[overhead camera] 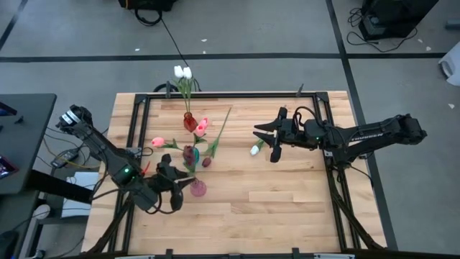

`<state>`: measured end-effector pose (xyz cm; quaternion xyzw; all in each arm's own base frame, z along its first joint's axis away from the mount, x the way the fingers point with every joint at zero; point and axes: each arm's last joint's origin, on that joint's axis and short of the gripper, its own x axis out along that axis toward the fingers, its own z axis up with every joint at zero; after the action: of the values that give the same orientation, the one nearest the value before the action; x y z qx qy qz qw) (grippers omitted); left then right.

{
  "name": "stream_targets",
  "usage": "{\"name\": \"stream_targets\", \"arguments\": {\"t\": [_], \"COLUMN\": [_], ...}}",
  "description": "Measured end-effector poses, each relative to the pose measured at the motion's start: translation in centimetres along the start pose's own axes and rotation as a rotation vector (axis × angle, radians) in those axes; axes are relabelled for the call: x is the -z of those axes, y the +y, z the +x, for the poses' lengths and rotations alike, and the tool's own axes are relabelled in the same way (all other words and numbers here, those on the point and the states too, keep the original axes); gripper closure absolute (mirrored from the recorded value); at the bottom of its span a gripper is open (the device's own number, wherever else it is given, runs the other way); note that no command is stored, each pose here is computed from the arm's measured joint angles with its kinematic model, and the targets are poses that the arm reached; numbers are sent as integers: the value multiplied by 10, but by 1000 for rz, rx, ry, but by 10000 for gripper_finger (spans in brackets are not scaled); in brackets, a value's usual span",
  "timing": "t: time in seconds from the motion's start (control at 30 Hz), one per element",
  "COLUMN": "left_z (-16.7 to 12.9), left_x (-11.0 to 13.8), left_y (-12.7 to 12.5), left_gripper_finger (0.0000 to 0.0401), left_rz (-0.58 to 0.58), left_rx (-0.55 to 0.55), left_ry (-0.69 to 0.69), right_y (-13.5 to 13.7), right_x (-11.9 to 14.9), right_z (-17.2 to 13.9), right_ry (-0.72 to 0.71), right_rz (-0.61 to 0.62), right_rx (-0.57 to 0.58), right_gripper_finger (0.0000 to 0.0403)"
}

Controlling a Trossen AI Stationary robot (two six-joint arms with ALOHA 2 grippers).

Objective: Sort flowers into vase by color
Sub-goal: Put the right red flower into the pink vase, then put the white flower into the red vase

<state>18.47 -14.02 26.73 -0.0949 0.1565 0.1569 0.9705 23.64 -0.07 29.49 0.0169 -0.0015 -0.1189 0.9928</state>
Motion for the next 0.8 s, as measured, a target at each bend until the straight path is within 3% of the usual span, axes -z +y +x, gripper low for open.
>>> {"name": "stream_targets", "arguments": {"t": [0.3,0.6,0.8], "left_z": [-1,-34,-56], "left_x": [-1,-21,-38], "left_y": [2,25,40], "left_gripper_finger": [227,218,218], "left_rz": [4,-29,19], "left_rx": [-2,85,212], "left_ry": [3,-7,-57], "right_y": [0,0,-8], "right_x": [0,3,22], "right_z": [0,0,-2], "right_ry": [0,25,218], "right_rz": [0,34,16], "right_rx": [0,3,123], "right_gripper_finger": [289,289,289]}}
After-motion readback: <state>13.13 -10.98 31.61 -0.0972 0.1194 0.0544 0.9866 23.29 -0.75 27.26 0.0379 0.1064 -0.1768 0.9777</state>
